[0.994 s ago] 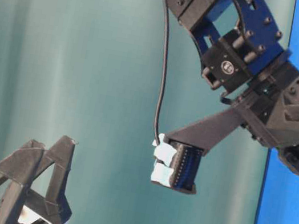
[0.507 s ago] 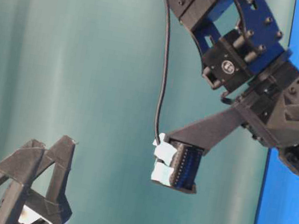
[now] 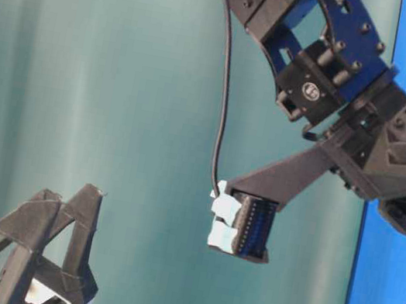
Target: Handover the blue block to the right arm after grasping it with the left arm, then place it in the designated position.
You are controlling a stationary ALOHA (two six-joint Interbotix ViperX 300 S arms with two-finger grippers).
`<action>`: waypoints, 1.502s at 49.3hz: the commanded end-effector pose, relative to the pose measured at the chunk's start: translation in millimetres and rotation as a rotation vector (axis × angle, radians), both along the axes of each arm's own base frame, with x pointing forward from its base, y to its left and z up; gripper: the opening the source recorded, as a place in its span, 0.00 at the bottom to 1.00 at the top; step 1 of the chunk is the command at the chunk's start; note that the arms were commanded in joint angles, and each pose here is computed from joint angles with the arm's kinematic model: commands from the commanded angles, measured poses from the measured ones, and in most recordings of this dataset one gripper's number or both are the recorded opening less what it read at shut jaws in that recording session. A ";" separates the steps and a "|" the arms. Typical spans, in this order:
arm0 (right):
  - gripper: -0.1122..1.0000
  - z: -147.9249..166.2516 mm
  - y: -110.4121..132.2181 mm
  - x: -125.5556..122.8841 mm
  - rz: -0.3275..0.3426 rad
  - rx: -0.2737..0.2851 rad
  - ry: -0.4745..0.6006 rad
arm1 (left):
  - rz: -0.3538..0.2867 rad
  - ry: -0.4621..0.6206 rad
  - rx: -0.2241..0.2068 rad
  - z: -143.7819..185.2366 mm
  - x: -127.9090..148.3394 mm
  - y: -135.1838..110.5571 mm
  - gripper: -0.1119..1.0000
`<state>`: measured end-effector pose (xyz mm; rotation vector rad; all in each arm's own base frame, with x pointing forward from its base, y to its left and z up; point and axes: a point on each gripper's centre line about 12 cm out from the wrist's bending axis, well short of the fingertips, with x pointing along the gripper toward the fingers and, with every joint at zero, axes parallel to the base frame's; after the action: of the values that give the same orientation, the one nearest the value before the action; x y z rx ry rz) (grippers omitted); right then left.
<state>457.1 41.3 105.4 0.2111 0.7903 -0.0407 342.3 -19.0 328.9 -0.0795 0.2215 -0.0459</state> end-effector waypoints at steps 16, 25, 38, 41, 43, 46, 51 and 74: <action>0.87 14.5 0.1 2.0 -0.001 0.004 -0.032 | 0.002 -0.042 0.001 13.7 -1.3 1.1 0.94; 0.87 36.8 -2.6 -6.7 -0.011 -0.007 -0.051 | 0.002 -0.043 0.001 13.7 -1.7 1.1 0.94; 0.87 92.1 -10.5 -34.0 -0.041 -0.036 -0.100 | 0.002 -0.042 0.001 13.6 -1.8 1.1 0.94; 0.87 106.0 -11.9 -41.9 -0.047 -0.042 -0.115 | 0.002 -0.040 0.001 13.4 -1.8 1.1 0.94; 0.87 114.3 -13.9 -47.3 -0.052 -0.048 -0.125 | 0.002 -0.042 0.001 13.6 -1.8 1.1 0.94; 0.87 128.1 -16.0 -55.5 -0.059 -0.055 -0.144 | 0.002 -0.040 0.001 13.4 -1.8 1.1 0.94; 0.87 149.0 -19.7 -69.6 -0.075 -0.065 -0.170 | 0.002 -0.040 0.001 13.4 -1.8 1.1 0.94; 0.87 216.3 -33.4 -133.1 -0.129 -0.092 -0.286 | 0.002 -0.040 0.002 13.8 -1.7 1.1 0.94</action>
<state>332.0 8.8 307.6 0.1704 0.5311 -0.1692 342.3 -19.0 328.9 -0.0780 0.2215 -0.0461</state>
